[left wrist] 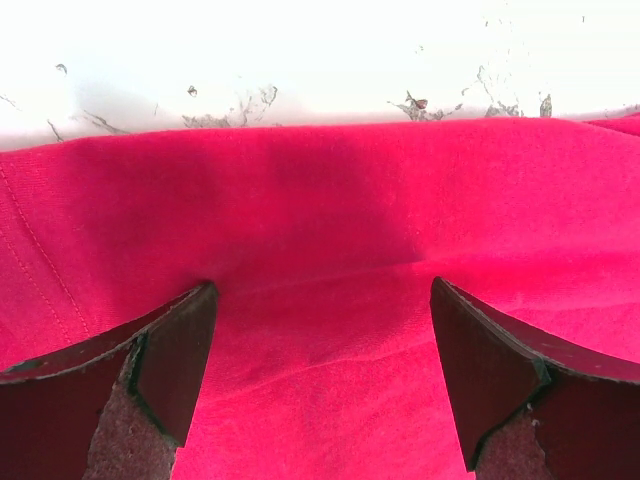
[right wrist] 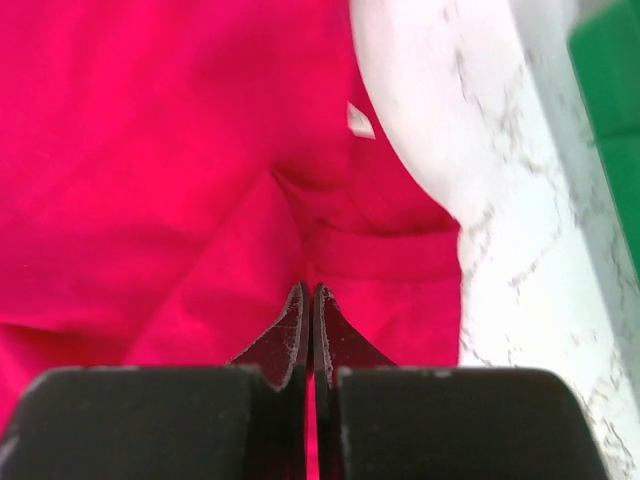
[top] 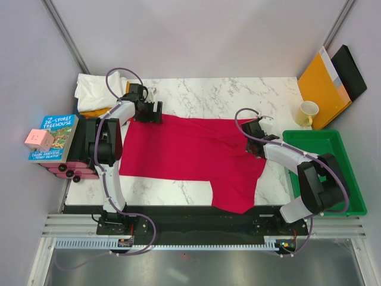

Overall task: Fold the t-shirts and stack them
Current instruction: Fold the flattened tshirt in 1/3 of the way

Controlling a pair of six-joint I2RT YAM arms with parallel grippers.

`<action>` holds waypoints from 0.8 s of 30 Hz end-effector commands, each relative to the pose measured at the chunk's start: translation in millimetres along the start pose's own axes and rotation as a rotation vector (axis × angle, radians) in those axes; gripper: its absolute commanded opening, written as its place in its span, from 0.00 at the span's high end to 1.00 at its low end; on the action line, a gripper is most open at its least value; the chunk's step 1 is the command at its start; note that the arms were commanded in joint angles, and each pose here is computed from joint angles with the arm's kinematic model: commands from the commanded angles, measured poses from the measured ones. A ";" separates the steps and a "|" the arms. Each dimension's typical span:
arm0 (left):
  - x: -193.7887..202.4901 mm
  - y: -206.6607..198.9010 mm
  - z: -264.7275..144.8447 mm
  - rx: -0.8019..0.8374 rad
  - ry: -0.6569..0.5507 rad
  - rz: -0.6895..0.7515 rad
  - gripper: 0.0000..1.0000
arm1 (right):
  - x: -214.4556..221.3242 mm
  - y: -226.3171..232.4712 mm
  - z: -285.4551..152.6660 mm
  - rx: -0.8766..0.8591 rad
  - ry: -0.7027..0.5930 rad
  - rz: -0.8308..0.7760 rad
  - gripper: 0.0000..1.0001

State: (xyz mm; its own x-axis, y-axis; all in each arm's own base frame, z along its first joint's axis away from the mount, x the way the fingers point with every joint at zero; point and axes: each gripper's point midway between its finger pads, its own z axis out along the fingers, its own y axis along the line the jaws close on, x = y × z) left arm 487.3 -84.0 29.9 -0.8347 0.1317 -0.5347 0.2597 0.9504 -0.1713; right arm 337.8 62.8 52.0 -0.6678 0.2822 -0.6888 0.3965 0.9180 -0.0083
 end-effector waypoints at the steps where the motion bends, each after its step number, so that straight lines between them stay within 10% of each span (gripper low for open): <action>1: 16.3 -3.4 9.9 0.022 0.060 -0.030 0.05 | 19.9 -13.1 -3.6 0.032 0.047 0.017 0.97; 7: 13.3 -3.3 8.4 0.020 0.053 -0.028 0.05 | 24.7 -13.5 -5.9 0.035 0.048 0.021 0.67; 15: -21.2 -6.0 -10.0 0.019 -0.032 -0.011 0.05 | -90.2 35.2 -32.5 -0.083 -0.177 0.039 0.40; 17: -27.9 -6.0 -9.9 0.021 -0.043 -0.012 0.05 | -99.5 44.4 -12.8 -0.062 -0.155 0.013 0.46; 20: -32.3 -2.8 -3.8 0.011 -0.023 -0.026 0.06 | -84.6 55.9 27.8 -0.051 -0.059 -0.007 0.99; 24: -32.6 1.1 -0.6 -0.006 -0.003 -0.013 0.08 | -53.2 69.3 69.9 -0.046 0.051 -0.036 1.00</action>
State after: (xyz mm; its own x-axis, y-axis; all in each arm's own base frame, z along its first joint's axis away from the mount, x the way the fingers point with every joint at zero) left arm 513.1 -86.3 47.4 -0.8216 0.1294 -0.5552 0.2627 0.9503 -0.1673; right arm 449.9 89.3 96.3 -0.5899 0.2865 -0.7550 0.3673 0.9278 0.0651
